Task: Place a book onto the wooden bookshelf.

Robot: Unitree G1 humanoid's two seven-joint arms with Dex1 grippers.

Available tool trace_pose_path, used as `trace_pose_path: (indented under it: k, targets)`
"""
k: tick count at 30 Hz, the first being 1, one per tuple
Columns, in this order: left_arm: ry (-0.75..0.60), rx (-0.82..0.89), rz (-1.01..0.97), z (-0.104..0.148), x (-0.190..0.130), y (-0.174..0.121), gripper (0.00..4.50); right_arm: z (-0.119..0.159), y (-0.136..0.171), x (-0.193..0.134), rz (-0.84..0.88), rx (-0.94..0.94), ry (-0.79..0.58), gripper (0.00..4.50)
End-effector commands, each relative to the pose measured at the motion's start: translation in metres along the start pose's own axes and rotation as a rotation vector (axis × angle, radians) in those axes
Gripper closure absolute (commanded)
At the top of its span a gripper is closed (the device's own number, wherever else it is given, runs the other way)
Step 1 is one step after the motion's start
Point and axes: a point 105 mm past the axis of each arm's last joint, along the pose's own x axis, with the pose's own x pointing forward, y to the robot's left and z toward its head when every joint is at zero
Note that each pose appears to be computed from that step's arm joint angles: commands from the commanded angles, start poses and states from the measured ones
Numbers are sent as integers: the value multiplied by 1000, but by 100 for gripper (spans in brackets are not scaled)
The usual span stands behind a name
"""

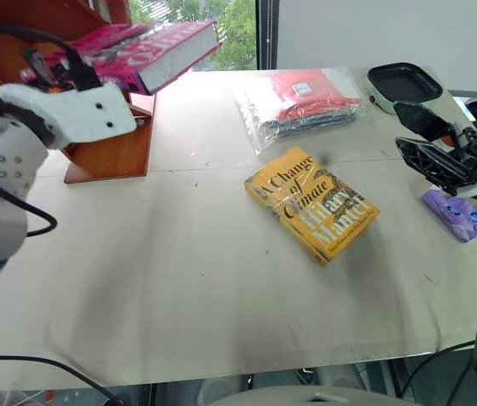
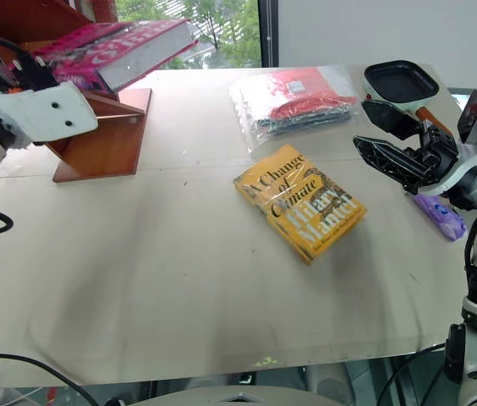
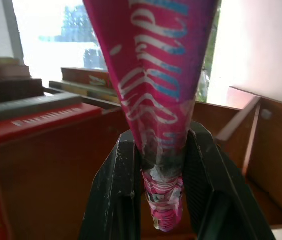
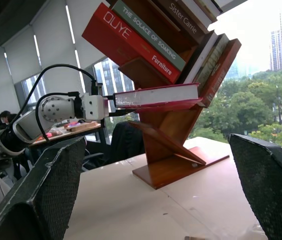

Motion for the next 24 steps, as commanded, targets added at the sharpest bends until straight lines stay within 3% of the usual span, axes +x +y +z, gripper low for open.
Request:
trace_pose_path:
  k: [1, 4, 8, 11, 17, 24]
  targets:
    - [21, 16, 81, 7, -12, 20, 394, 8, 3, 5, 29, -42, -19, 0]
    - [54, 19, 80, 6, -17, 20, 394, 6, 1, 7, 33, -41, -17, 0]
    - [298, 63, -1, -41, -32, 19, 394, 4, -6, 11, 47, -39, -20, 0]
    - [386, 82, -69, -61, -37, 11, 394, 2, -6, 14, 59, -38, -24, 0]
    - [387, 109, -73, -68, -23, 31, 394, -3, -5, 16, 64, -42, -32, 0]
    - [408, 66, -208, -76, -11, 18, 394, -3, -3, 12, 36, -62, -43, 0]
